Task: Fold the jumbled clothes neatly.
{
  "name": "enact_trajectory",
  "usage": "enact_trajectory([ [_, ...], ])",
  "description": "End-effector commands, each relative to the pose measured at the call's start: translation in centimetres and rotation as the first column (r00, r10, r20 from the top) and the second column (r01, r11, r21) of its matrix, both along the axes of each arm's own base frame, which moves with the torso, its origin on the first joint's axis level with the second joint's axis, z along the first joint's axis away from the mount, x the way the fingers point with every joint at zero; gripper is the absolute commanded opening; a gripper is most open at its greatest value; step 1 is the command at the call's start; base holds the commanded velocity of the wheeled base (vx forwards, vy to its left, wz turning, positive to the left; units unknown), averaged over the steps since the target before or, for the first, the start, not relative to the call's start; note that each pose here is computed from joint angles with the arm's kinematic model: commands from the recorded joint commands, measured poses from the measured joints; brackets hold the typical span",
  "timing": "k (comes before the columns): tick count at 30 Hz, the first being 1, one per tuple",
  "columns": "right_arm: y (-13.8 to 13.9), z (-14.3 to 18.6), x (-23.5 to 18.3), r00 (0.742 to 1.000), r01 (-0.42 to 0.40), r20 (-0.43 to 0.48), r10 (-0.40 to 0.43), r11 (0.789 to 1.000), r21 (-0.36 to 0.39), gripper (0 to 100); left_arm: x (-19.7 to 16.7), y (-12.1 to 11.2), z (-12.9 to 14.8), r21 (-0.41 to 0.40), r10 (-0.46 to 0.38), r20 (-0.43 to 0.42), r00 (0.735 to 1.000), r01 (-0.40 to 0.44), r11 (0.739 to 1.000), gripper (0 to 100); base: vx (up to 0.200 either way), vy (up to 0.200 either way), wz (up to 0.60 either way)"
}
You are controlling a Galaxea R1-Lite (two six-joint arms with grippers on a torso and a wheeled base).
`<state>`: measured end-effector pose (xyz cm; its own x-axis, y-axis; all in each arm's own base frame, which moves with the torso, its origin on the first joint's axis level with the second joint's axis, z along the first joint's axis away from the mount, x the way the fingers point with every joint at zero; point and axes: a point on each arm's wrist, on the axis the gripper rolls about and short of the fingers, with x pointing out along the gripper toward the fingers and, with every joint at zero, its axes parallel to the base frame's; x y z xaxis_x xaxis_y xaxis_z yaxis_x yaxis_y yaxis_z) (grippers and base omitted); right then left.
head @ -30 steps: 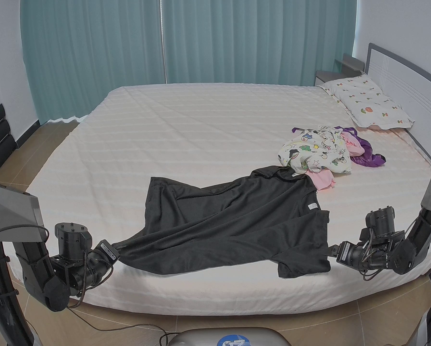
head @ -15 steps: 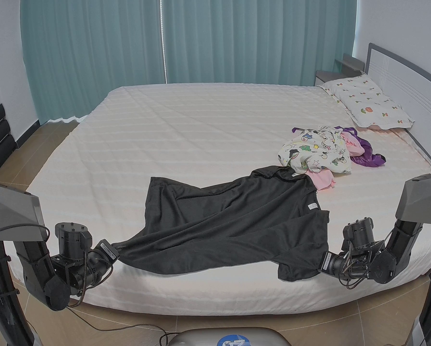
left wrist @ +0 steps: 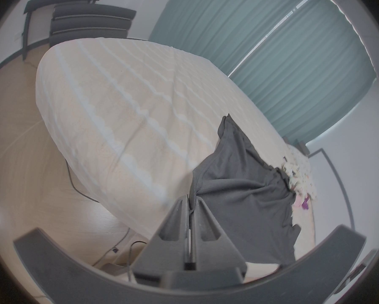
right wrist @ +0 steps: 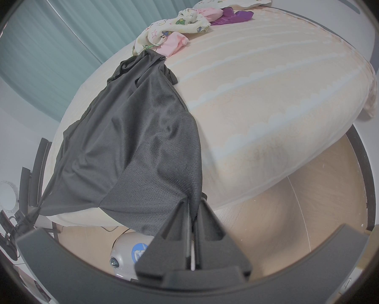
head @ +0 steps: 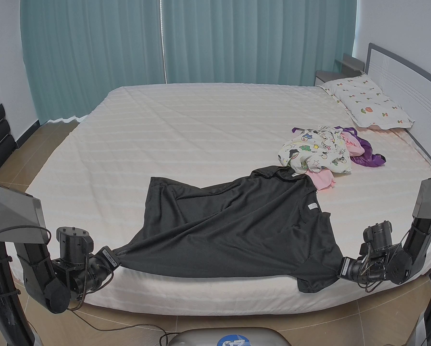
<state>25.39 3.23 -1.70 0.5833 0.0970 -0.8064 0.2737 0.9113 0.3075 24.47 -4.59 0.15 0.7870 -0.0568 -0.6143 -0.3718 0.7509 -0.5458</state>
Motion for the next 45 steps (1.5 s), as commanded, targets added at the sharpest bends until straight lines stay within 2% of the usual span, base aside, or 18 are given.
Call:
enact_trajectory([
  [1,0.1,0.0,-0.1,1.000,-0.003,0.000,0.003,1.000,-0.001,0,-0.5,0.1,-1.1,0.022,-0.008,-0.058,0.998,0.009,1.000,0,0.000,0.000,0.00],
  [4,0.1,-0.1,0.0,1.000,-0.003,-0.002,0.003,1.000,-0.001,0,-1.1,-0.1,-1.8,0.032,-0.020,-0.101,0.995,0.024,0.999,0,0.000,0.000,0.00],
  [5,0.1,0.0,0.0,1.000,-0.003,0.000,0.003,1.000,-0.001,0,-1.2,-0.3,-2.0,0.035,-0.030,-0.108,0.994,0.034,0.999,100,0.000,0.000,0.00],
  [6,0.1,0.0,0.2,1.000,-0.003,0.004,0.003,1.000,0.002,0,-1.3,-0.5,-2.1,0.038,-0.043,-0.112,0.993,0.047,0.998,100,0.000,0.000,0.00],
  [7,0.1,0.0,0.3,1.000,0.002,0.006,-0.002,1.000,0.007,100,-1.3,-0.7,-2.3,0.038,-0.049,-0.114,0.992,0.054,0.998,100,0.000,0.000,0.00],
  [13,0.3,1.2,0.9,0.998,0.021,0.067,-0.023,0.999,0.034,100,-0.9,-0.8,-1.9,0.028,-0.049,-0.081,0.996,0.051,0.998,100,0.000,0.000,0.00],
  [15,0.4,2.5,1.3,0.991,0.067,0.113,-0.077,0.994,0.086,100,-0.5,-0.7,-1.2,0.017,-0.039,-0.021,0.999,0.040,0.999,100,0.000,0.000,0.00],
  [19,1.9,4.3,1.3,0.975,0.140,0.139,-0.175,0.962,0.233,100,-0.3,-0.6,-0.1,0.005,-0.032,0.064,0.997,0.031,0.999,100,0.000,0.000,0.00],
  [23,2.8,4.7,1.1,0.960,0.206,0.119,-0.254,0.926,0.315,100,-0.3,-0.6,0.1,0.004,-0.026,0.087,0.996,0.026,1.000,100,0.000,0.000,0.00],
  [28,2.4,4.9,0.3,0.945,0.234,0.143,-0.294,0.914,0.331,100,0.0,-0.2,0.0,-0.004,-0.013,0.088,0.996,0.014,1.000,100,0.080,0.000,0.00],
  [34,2.8,4.5,-0.6,0.941,0.192,0.197,-0.274,0.914,0.357,100,0.1,-0.2,0.0,-0.006,-0.011,0.089,0.996,0.012,1.000,100,0.200,0.000,0.00],
  [38,2.8,4.0,-0.8,0.944,0.193,0.188,-0.271,0.916,0.352,100,0.1,-0.2,0.0,-0.005,-0.012,0.088,0.996,0.013,1.000,100,0.200,0.000,0.00],
  [45,2.9,3.7,-0.8,0.947,0.192,0.181,-0.267,0.918,0.348,100,0.2,-0.3,0.0,0.001,-0.008,0.095,0.995,0.008,1.000,100,0.000,0.000,0.00],
])
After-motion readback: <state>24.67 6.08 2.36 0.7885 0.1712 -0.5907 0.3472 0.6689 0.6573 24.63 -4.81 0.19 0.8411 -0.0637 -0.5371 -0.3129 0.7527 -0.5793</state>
